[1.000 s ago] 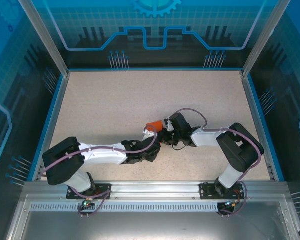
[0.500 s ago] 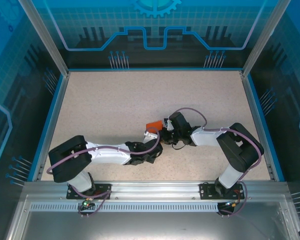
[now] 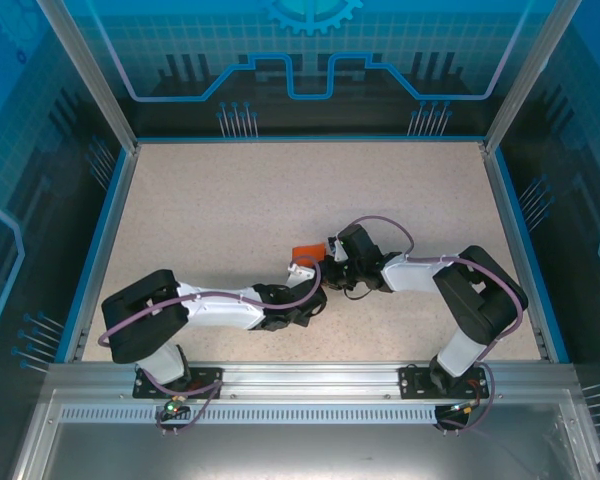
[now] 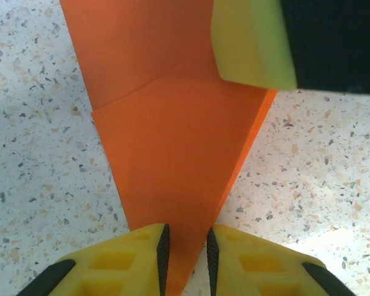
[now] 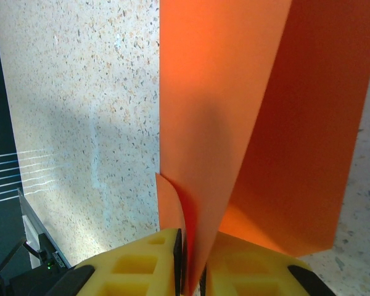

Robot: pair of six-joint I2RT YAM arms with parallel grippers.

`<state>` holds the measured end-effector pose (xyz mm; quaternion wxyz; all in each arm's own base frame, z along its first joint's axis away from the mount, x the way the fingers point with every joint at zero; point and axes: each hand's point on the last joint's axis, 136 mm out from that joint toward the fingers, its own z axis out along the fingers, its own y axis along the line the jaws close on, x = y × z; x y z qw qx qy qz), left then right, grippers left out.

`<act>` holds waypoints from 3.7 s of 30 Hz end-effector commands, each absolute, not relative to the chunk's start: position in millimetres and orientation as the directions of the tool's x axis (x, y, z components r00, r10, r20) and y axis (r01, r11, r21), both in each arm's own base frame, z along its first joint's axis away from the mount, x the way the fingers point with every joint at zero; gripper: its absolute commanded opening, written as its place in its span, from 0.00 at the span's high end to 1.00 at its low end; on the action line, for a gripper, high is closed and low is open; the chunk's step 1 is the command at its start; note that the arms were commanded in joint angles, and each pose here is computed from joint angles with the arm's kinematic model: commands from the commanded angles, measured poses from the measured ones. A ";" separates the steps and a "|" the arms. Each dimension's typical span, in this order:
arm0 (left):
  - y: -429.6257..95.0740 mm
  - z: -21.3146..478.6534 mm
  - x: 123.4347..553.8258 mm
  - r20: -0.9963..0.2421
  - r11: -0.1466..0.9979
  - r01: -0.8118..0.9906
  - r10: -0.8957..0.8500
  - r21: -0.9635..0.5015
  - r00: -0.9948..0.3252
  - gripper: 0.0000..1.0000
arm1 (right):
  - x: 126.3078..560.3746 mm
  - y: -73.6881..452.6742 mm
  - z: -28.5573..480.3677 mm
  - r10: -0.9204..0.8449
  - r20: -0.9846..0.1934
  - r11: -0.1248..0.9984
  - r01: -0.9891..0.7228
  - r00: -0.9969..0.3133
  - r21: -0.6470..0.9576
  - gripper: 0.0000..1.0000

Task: Fold a paper plane with a square sheet of paper (pick it up from the middle)
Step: Fourth fold the wing at the center of the table.

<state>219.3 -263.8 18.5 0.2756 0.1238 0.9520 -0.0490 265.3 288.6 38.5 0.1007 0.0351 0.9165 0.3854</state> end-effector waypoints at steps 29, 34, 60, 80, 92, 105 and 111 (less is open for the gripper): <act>-264.3 26.2 230.2 -0.576 0.968 0.249 0.217 0.024 -0.788 0.72 | 268.1 295.1 55.8 0.122 -0.168 0.674 -0.043 -0.978 0.738 0.88; -259.9 25.5 231.2 -0.572 0.970 0.235 0.224 0.055 -0.789 0.78 | 267.8 293.9 55.6 0.124 -0.169 0.677 -0.041 -0.978 0.735 0.87; -232.3 22.3 214.5 -0.556 0.921 0.276 0.082 -0.274 -0.827 0.95 | 241.7 228.7 87.1 0.214 -0.278 0.739 -0.031 -0.936 0.672 0.61; -224.0 24.9 213.9 -0.451 0.816 0.274 0.019 -0.509 -0.892 0.94 | 244.7 320.8 99.8 0.033 -0.256 0.667 -0.170 -0.966 0.725 0.77; -215.8 26.8 215.7 -0.387 0.764 0.229 -0.028 -0.602 -0.922 0.94 | 257.3 363.3 81.9 -0.026 -0.193 0.608 -0.169 -0.981 0.776 0.81; -218.4 21.6 223.8 -0.334 0.729 0.198 -0.044 -0.655 -0.942 0.95 | 268.5 363.5 58.8 0.004 -0.162 0.653 -0.120 -0.987 0.748 0.81; -215.7 20.3 226.3 -0.303 0.707 0.173 -0.062 -0.685 -0.951 0.94 | 275.0 354.4 58.2 0.022 -0.184 0.669 -0.122 -0.983 0.733 0.81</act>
